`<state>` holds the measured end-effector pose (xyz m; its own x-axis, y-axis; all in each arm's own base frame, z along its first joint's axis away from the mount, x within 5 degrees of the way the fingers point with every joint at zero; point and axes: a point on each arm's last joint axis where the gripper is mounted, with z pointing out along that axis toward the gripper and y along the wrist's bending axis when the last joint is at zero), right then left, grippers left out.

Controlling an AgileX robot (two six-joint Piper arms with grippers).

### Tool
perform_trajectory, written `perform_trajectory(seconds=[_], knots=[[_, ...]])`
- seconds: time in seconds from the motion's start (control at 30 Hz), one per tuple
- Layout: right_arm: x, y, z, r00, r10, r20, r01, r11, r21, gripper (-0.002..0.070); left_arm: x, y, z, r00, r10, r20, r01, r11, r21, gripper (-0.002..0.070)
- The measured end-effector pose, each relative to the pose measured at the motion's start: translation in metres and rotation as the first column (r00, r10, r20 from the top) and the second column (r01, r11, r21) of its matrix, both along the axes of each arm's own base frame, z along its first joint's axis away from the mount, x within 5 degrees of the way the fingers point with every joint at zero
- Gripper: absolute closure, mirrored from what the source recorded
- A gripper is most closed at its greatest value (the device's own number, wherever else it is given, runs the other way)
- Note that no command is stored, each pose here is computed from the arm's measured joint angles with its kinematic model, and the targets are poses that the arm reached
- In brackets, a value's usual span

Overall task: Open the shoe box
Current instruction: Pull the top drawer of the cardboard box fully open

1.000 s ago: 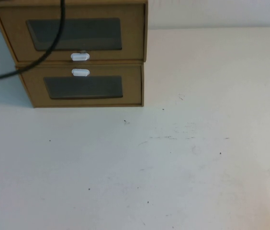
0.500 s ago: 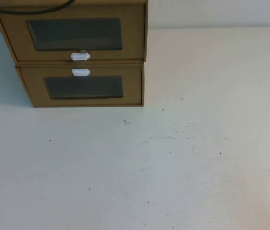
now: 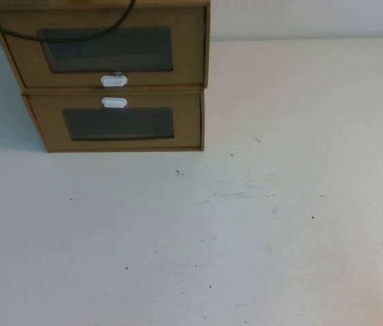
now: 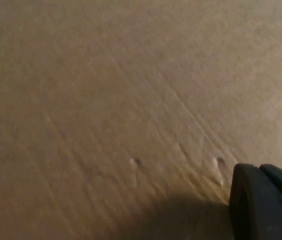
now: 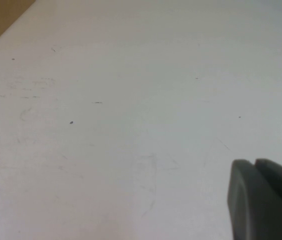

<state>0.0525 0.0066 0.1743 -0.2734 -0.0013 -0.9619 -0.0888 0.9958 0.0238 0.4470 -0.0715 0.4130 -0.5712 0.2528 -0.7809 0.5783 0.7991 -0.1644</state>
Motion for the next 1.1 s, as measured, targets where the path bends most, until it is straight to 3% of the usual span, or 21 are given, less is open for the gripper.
perform_trajectory(seconds=[0.53, 0.67, 0.83, 1.03, 1.1], knots=[[0.000, 0.000, 0.001, 1.000, -0.001, 0.011, 0.001, 1.000, 0.006, 0.0690, 0.004, 0.000, -0.005, 1.000, -0.002, -0.007, 0.001, 1.000, -0.018, 0.0680], [0.002, 0.002, 0.011, 0.994, -0.020, 0.104, 0.003, 0.987, 0.163, 0.0690, 0.004, 0.000, -0.004, 1.000, -0.002, -0.007, 0.002, 1.000, -0.022, 0.0680], [0.003, 0.002, 0.023, 0.979, -0.088, 0.182, -0.001, 0.899, 0.437, 0.0690, 0.004, 0.000, -0.004, 1.000, -0.002, -0.007, 0.002, 1.000, -0.023, 0.0680], [0.003, 0.002, 0.027, 0.977, -0.138, 0.165, -0.007, 0.746, 0.666, 0.0690, 0.004, 0.000, -0.004, 1.000, -0.003, -0.007, 0.003, 1.000, -0.025, 0.0680], [0.003, 0.006, 0.031, 0.986, -0.102, 0.133, -0.019, 0.722, 0.692, 0.0690, 0.004, 0.000, -0.004, 1.000, -0.003, -0.007, 0.003, 1.000, -0.025, 0.0680]])
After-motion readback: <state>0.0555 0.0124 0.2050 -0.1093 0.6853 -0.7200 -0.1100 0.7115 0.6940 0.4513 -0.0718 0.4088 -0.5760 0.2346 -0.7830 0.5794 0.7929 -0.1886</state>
